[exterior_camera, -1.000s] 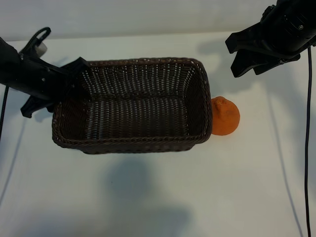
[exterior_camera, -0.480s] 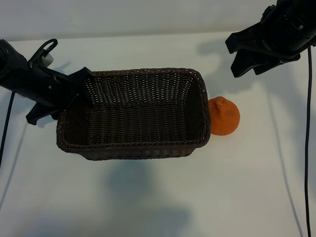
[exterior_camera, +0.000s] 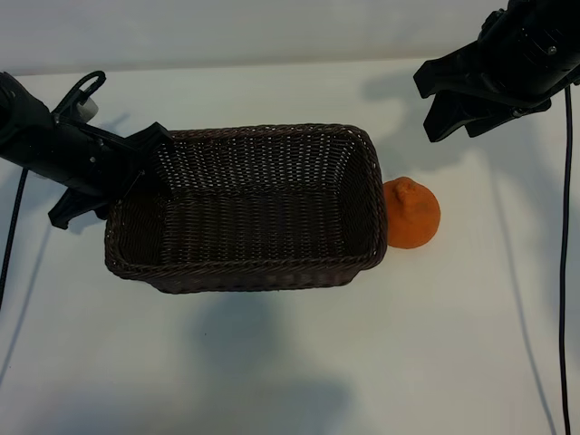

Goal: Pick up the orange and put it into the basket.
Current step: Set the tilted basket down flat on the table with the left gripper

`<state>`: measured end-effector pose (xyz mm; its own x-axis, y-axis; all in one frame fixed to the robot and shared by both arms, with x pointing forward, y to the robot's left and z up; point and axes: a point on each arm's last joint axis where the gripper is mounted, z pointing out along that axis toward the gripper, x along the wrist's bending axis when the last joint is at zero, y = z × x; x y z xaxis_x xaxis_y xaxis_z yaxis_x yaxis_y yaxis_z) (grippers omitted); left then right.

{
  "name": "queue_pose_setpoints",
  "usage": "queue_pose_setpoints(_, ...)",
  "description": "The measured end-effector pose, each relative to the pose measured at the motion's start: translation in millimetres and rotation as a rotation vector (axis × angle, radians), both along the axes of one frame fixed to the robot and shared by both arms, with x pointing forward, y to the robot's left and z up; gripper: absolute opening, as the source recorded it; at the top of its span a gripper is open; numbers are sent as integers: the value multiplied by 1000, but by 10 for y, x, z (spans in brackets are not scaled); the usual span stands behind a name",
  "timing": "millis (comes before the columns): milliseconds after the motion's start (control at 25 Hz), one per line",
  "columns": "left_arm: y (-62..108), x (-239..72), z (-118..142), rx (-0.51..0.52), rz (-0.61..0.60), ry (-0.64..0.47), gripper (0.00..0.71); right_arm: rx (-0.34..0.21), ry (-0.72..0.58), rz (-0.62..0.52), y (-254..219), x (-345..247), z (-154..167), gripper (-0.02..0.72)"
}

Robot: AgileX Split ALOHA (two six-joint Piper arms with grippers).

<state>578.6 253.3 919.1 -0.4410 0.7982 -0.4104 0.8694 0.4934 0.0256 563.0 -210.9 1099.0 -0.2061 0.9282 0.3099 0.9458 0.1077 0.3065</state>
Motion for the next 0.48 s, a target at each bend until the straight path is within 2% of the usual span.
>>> queue_pose_setpoints(200, -1, 0, 0, -2, 2, 0, 419, 0, 0, 0, 0, 0, 0, 433)
queue_pose_setpoints(480, -11, 3, 6, -18, 18, 4, 518, 0, 0, 0, 0, 0, 0, 433)
